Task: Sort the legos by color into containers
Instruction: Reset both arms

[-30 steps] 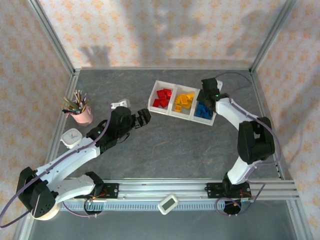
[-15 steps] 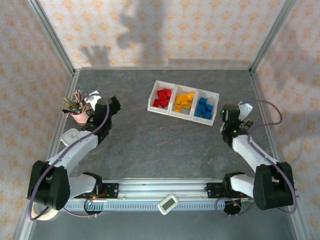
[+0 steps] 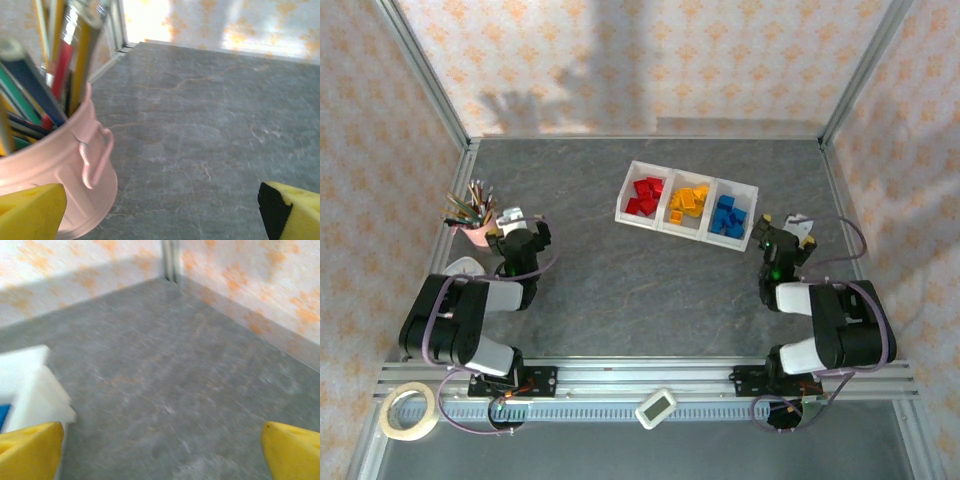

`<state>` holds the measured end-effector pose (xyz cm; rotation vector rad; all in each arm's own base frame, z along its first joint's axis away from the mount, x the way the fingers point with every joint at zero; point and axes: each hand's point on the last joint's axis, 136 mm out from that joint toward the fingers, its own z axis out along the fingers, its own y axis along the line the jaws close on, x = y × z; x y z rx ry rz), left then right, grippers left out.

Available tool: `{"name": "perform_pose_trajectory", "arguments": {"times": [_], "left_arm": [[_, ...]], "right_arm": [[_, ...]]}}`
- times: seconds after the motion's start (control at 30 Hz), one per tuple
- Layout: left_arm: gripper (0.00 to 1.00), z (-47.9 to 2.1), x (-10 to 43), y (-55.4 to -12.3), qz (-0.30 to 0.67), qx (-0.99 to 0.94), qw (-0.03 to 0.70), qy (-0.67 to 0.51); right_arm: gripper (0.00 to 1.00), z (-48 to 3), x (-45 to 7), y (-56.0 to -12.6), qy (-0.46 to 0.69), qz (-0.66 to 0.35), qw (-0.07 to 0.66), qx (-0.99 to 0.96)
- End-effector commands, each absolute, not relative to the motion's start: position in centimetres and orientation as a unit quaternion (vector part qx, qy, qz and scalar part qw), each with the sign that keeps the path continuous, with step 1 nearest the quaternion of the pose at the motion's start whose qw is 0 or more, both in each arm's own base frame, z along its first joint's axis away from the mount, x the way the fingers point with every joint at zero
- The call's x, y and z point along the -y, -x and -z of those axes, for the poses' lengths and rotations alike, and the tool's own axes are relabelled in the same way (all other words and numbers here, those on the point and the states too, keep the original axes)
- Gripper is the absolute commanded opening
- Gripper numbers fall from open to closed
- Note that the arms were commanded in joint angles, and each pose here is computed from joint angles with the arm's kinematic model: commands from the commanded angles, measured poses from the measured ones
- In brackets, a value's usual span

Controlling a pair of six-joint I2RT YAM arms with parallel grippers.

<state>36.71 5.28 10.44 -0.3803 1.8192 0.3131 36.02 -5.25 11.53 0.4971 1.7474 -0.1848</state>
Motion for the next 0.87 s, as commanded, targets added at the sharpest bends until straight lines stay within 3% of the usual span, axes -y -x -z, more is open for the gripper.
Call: {"name": "perform_pose_trajectory", "arguments": {"times": [0.0, 0.2, 0.5, 0.83], "left_arm": [[1.00, -13.6, -3.7, -37.8, -0.079, -0.744, 0.653, 0.115], [1.00, -13.5, -3.4, -36.9, -0.053, -0.728, 0.676, 0.098], [1.00, -13.8, -6.2, -35.6, -0.096, -0.704, 0.681, 0.178], [1.00, -13.5, -4.9, -36.5, -0.080, -0.719, 0.675, 0.141]], "right_arm": [[1.00, -13.8, 2.8, -35.2, -0.146, 0.018, 0.685, -0.713], [1.00, -12.6, 3.0, -37.0, -0.151, 0.028, 0.661, -0.735], [1.00, -12.5, 2.9, -37.0, -0.147, 0.027, 0.658, -0.738], [1.00, -12.5, 2.2, -37.2, -0.128, 0.014, 0.657, -0.743]]}}
